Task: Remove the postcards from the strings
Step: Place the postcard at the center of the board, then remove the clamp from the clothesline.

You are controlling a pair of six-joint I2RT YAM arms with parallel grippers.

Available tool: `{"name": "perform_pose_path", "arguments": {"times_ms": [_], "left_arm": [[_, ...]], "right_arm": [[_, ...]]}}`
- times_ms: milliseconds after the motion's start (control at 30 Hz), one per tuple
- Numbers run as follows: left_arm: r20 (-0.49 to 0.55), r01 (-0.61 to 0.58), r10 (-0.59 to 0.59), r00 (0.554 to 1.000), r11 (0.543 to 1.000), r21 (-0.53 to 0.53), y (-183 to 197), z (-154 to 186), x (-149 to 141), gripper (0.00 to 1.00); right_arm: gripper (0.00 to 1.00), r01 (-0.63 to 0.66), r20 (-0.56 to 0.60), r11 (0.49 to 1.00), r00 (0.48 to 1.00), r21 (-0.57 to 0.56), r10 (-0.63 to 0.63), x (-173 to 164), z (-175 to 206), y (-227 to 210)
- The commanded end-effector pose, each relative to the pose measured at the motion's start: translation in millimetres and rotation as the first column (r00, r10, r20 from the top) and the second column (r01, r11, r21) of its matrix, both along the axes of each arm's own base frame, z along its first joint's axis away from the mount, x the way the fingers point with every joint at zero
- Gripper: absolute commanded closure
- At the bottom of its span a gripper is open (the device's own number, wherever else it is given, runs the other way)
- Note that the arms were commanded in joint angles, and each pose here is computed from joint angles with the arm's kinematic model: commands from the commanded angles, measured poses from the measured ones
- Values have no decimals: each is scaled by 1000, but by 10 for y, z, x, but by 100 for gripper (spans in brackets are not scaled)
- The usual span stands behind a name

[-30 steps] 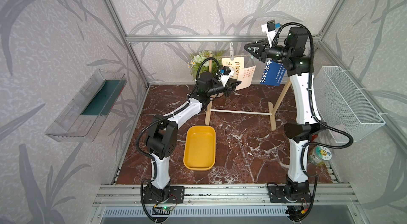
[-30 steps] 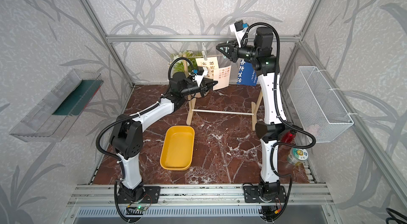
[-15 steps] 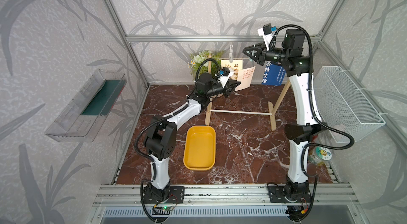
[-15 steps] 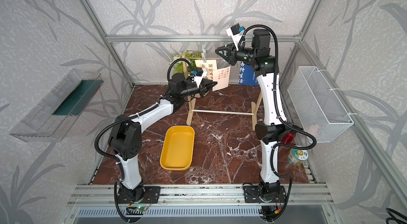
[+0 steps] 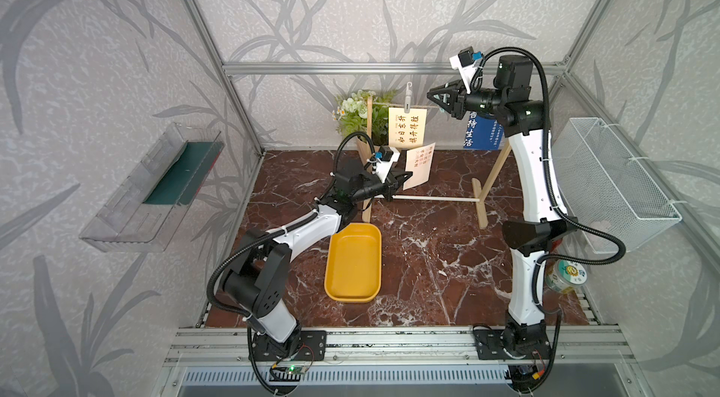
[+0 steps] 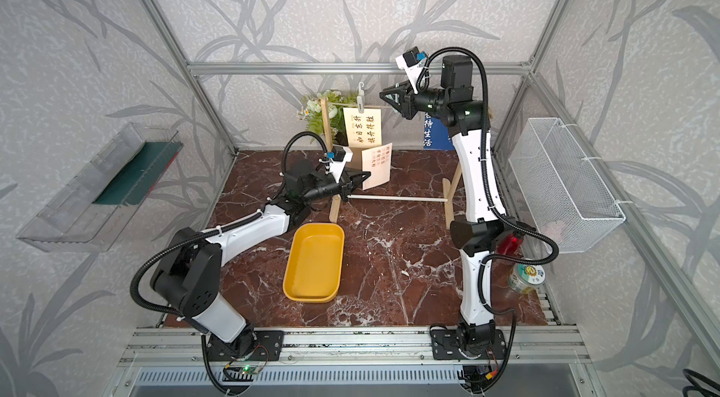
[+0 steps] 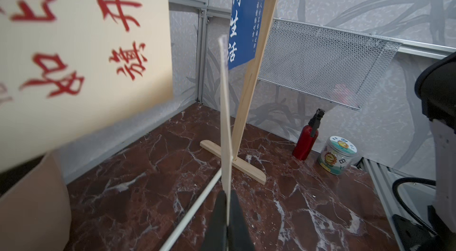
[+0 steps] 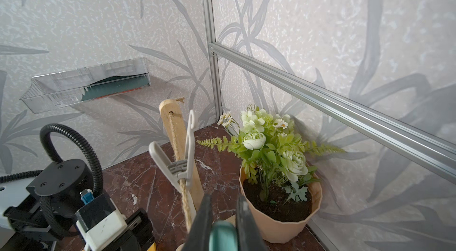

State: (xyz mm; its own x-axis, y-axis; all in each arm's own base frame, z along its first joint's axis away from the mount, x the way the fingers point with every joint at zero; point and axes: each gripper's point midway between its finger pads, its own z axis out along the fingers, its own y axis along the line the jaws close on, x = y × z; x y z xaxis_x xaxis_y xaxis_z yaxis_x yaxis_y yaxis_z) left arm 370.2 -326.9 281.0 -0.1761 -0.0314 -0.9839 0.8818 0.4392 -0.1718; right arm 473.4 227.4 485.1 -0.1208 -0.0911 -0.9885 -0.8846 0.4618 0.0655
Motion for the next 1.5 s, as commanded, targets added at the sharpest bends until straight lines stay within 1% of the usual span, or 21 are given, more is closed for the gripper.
{"name": "perform_pose_path", "arguments": {"times_ms": [0, 67, 133, 200, 300, 400, 433, 467, 533, 633, 700, 767, 867, 900, 1033, 1067, 1100, 1200, 1400, 1433, 1467], "left_arm": [[-143, -42, 38, 989, 999, -21, 87, -77, -196, 100], [-268, -40, 39, 962, 999, 3, 79, -291, -356, 100], [-369, 30, -11, 929, 999, 45, -25, -532, -614, 100], [-465, 53, -4, 885, 994, 93, -115, -807, -887, 100], [-526, 97, 8, 851, 981, 171, -276, -1136, -1264, 100], [-560, 142, 28, 828, 956, 257, -343, -1408, -1414, 99], [-564, 145, 37, 825, 951, 274, -340, -1474, -1417, 95], [-568, 150, 44, 822, 945, 289, -335, -1551, -1419, 88], [-567, 151, 55, 822, 938, 311, -337, -1663, -1401, 78], [-585, 181, 47, 809, 928, 325, -394, -1776, -1396, 56], [-596, 204, 32, 802, 924, 324, -441, -1805, -1397, 49], [-592, 213, 23, 806, 921, 325, -460, -1792, -1395, 45], [-566, 204, 20, 824, 921, 330, -444, -1731, -1374, 44], [-556, 196, 29, 831, 920, 340, -427, -1718, -1363, 43], [-506, 164, 46, 861, 917, 363, -340, -1599, -1336, 40], [-485, 150, 50, 873, 919, 364, -311, -1538, -1325, 38], [-466, 136, 55, 883, 921, 366, -279, -1495, -1310, 35], [-416, 94, 79, 906, 920, 380, -180, -1376, -1246, 35], [-310, 18, 101, 945, 933, 360, -5, -1136, -1139, 35], [-296, 4, 109, 949, 934, 357, 17, -1096, -1119, 35], [-283, -13, 120, 952, 935, 354, 55, -1062, -1094, 35]], "right_arm": [[100, -5, 62, 1000, 998, 0, 5, -195, 230, -18], [100, 1, 65, 1000, 998, -7, 0, -192, 222, -25], [100, 8, 71, 1000, 997, -11, -8, -184, 225, -33], [100, 14, 79, 1000, 997, -12, -13, -177, 236, -38], [100, 28, 82, 1000, 996, -9, -27, -144, 243, -46], [100, 27, 74, 1000, 997, -2, -26, -143, 246, -43], [100, 22, 73, 1000, 997, -1, -22, -156, 251, -40], [100, 18, 71, 1000, 997, 0, -18, -163, 250, -36], [100, 15, 70, 1000, 997, 0, -15, -185, 262, -38], [99, 21, 59, 1000, 998, -3, -21, -201, 255, -42], [81, 27, 48, 1000, 998, -11, -27, -217, 232, -39], [70, 21, 49, 999, 999, -26, -20, -245, 202, -21], [62, 25, 58, 999, 998, -33, -24, -269, 209, -3], [57, 27, 65, 999, 998, -31, -25, -289, 239, 0], [46, 41, 101, 999, 994, -10, -40, -406, 439, -10], [43, 49, 111, 999, 993, -1, -48, -443, 505, -19], [41, 59, 122, 998, 991, 6, -60, -478, 570, -31], [38, 70, 148, 997, 986, 21, -72, -595, 714, -52], [37, 87, 159, 996, 983, 26, -90, -838, 839, -84], [31, 91, 147, 996, 985, 24, -93, -881, 831, -93], [30, 92, 118, 996, 989, 16, -93, -923, 766, -105]]}}
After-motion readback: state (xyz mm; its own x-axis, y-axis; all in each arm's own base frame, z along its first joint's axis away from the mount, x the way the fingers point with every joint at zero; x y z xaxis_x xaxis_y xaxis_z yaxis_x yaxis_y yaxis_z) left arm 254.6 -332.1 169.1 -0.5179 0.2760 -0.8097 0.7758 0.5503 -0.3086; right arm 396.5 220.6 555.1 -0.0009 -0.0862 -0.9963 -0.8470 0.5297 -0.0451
